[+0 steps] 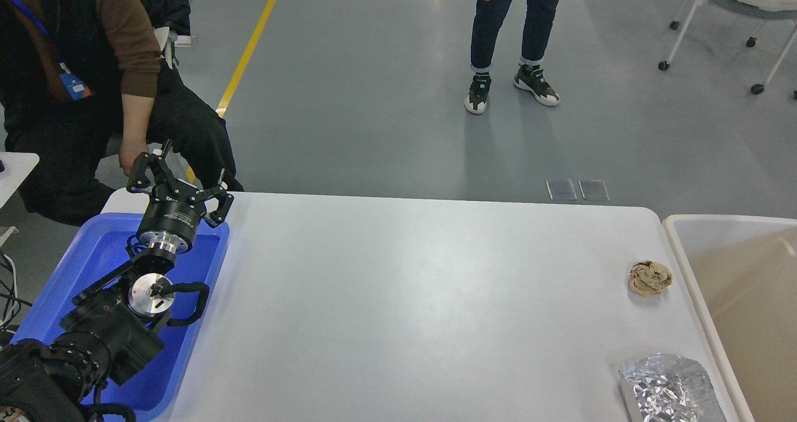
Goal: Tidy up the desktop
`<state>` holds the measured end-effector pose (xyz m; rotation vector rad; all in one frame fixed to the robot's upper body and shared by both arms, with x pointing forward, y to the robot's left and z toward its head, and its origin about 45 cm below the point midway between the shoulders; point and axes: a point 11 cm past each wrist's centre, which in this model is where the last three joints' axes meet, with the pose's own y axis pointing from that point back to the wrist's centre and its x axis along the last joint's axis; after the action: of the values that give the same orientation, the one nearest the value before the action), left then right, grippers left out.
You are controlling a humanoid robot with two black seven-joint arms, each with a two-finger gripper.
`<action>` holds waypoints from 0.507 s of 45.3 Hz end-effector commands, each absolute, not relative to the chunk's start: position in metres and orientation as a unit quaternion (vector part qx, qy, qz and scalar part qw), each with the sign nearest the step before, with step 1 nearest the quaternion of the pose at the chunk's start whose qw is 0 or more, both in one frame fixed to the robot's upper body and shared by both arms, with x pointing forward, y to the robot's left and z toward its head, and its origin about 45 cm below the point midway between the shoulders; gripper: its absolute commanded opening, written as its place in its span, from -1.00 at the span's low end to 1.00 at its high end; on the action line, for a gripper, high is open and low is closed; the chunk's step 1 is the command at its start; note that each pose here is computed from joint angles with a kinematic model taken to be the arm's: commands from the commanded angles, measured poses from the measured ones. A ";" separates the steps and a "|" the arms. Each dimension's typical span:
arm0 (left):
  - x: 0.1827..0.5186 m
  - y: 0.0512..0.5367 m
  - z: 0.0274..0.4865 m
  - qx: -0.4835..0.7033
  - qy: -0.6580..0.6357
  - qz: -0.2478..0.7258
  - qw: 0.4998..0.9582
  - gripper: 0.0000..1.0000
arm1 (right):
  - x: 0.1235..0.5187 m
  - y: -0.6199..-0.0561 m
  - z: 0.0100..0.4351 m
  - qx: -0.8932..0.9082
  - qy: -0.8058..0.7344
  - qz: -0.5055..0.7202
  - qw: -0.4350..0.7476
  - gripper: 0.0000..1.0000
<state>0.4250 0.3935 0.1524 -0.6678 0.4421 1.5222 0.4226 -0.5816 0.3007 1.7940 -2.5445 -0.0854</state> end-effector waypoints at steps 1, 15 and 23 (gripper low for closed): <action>0.425 0.394 0.152 -0.294 0.195 0.671 0.652 1.00 | 0.438 -0.543 0.374 0.649 -0.755 0.002 -0.098 1.00; 0.425 0.394 0.152 -0.294 0.195 0.671 0.652 1.00 | 0.447 -0.482 0.314 0.695 -0.709 -0.062 -0.098 1.00; 0.425 0.394 0.152 -0.294 0.195 0.671 0.652 1.00 | 0.440 -0.444 0.246 0.697 -0.694 -0.139 -0.118 1.00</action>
<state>0.4248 0.3936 0.1523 -0.6676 0.4423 1.5223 0.4455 -0.4936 0.3076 2.2719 -2.4128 -0.2117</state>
